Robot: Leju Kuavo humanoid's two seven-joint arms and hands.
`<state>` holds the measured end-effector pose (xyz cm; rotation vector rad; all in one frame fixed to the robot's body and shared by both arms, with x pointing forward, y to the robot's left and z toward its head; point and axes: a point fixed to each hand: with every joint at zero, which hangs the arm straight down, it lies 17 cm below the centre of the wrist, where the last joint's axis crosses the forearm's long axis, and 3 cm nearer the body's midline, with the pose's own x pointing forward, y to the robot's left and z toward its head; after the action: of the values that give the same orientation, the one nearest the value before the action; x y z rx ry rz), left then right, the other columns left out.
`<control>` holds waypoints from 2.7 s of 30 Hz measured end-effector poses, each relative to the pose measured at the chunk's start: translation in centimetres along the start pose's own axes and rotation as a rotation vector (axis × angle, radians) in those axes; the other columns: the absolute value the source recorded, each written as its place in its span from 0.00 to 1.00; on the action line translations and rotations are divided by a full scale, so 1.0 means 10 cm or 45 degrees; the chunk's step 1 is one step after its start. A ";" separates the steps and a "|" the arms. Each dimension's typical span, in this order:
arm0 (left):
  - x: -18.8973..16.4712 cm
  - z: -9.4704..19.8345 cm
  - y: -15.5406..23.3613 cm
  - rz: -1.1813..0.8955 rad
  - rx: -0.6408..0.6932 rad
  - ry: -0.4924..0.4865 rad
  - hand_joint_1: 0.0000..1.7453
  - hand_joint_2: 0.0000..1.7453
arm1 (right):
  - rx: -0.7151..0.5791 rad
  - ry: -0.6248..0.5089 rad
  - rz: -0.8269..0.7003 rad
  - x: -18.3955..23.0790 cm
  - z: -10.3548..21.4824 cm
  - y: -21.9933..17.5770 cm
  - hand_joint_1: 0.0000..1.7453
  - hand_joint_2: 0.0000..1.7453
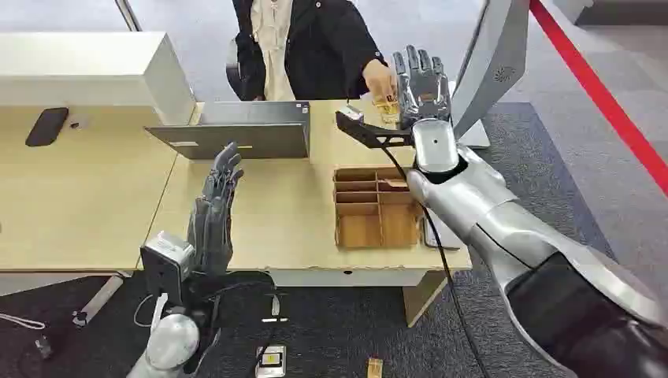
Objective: Pass the card to the sensor for recognition and then transmit it.
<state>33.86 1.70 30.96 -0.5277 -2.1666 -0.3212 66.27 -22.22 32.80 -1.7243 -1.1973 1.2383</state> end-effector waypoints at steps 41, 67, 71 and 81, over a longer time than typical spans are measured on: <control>-0.01 0.01 0.05 0.021 0.032 0.004 0.00 0.00 | -0.062 -0.292 -0.328 0.41 0.26 0.17 1.00 1.00; -0.03 0.23 0.11 -0.057 0.070 0.026 0.00 0.00 | 0.041 -0.262 -0.416 -0.07 1.07 0.87 1.00 1.00; -0.03 0.23 0.11 -0.060 0.066 0.027 0.00 0.00 | 0.046 -0.231 -0.408 -0.22 1.07 0.88 1.00 1.00; -0.03 0.23 0.13 -0.073 0.072 0.028 0.00 0.00 | 0.090 -0.182 -0.392 -0.41 1.10 1.00 1.00 1.00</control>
<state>33.09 3.63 29.39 -0.4292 -2.1658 -0.2951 58.13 -29.20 21.70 -1.3580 -1.4235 1.2131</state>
